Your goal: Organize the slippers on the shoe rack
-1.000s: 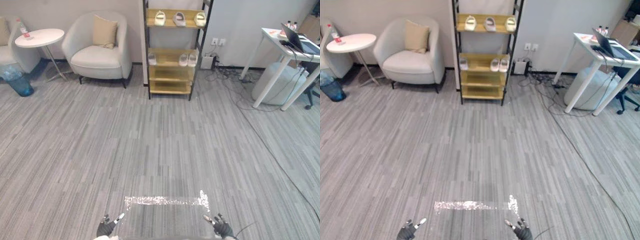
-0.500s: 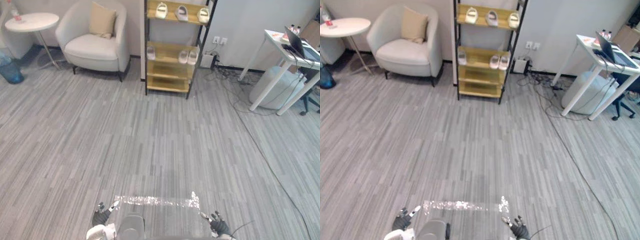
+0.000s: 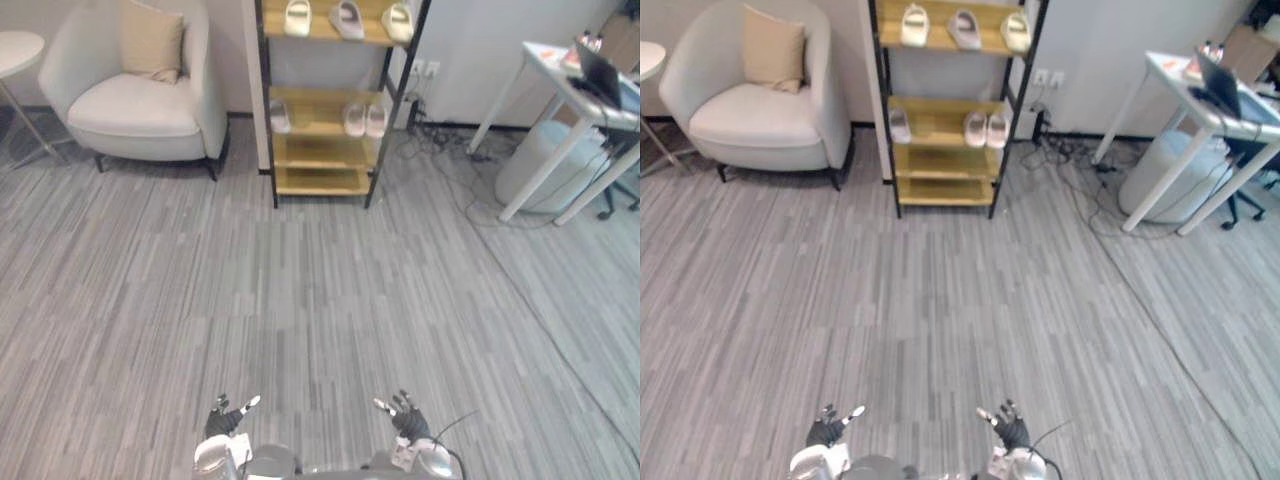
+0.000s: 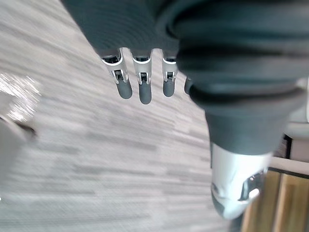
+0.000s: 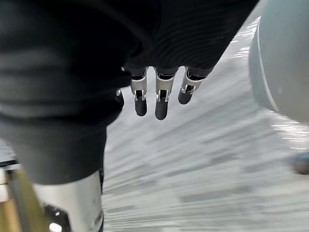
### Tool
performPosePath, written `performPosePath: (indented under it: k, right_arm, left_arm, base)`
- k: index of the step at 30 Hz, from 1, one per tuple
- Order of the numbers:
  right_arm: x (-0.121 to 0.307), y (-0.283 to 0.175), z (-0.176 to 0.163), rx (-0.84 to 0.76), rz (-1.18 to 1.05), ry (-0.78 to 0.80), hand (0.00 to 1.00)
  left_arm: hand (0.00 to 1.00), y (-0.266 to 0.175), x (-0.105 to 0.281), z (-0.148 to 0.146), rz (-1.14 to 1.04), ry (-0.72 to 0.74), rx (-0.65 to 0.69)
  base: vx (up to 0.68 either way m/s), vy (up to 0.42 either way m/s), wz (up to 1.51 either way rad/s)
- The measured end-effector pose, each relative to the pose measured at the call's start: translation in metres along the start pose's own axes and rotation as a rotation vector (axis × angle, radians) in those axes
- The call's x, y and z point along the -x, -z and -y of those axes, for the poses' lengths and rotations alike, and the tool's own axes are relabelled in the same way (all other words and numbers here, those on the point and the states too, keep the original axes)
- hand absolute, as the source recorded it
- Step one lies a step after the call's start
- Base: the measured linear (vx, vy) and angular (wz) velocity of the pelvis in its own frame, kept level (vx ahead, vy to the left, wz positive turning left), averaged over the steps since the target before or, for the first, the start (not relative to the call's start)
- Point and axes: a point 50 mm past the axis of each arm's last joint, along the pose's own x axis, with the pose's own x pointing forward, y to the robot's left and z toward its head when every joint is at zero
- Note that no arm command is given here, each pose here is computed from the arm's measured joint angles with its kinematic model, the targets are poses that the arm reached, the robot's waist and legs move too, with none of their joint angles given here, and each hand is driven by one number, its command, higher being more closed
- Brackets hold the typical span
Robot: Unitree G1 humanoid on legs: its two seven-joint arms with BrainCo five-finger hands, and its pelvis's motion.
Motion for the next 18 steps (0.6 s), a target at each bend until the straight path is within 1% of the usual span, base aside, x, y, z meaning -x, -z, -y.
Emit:
performPosePath:
  k: [2, 4, 6, 8, 11, 14, 18]
  right_arm:
    - [-0.002, -0.007, 0.005, 0.009, 0.022, 0.009, 0.0]
    - [-0.005, -0.011, 0.003, 0.011, 0.034, 0.002, 0.0]
    - [-0.004, -0.007, 0.0, 0.011, 0.022, -0.004, 0.0]
    - [-0.009, -0.017, -0.001, 0.024, 0.046, -0.011, 0.0]
    - [-0.011, -0.023, -0.001, 0.032, 0.06, -0.014, 0.0]
    - [-0.009, -0.012, -0.008, 0.037, 0.02, -0.028, 0.0]
    - [-0.01, -0.013, -0.018, 0.016, 0.019, -0.039, 0.0]
  left_arm:
    - [0.0, 0.001, 0.001, 0.012, -0.007, 0.029, 0.009]
    - [0.0, 0.003, 0.002, 0.02, -0.013, 0.052, 0.019]
    - [0.0, 0.001, 0.002, 0.019, -0.006, 0.058, 0.019]
    - [0.0, 0.003, 0.003, 0.027, -0.018, 0.065, 0.062]
    - [0.0, 0.004, 0.002, 0.024, -0.025, 0.049, 0.082]
    - [0.0, -0.014, -0.001, 0.017, 0.045, 0.034, 0.093]
    - [0.0, -0.027, 0.0, 0.027, 0.103, 0.067, 0.099]
  base:
    - [0.46, -0.022, 0.55]
    - [0.61, -0.087, 0.77]
    - [0.57, -0.176, 0.51]
    - [0.56, -0.223, 0.13]
    - [0.68, -0.279, 0.18]
    - [0.66, -0.2, 0.13]
    - [0.45, -0.055, -0.4]
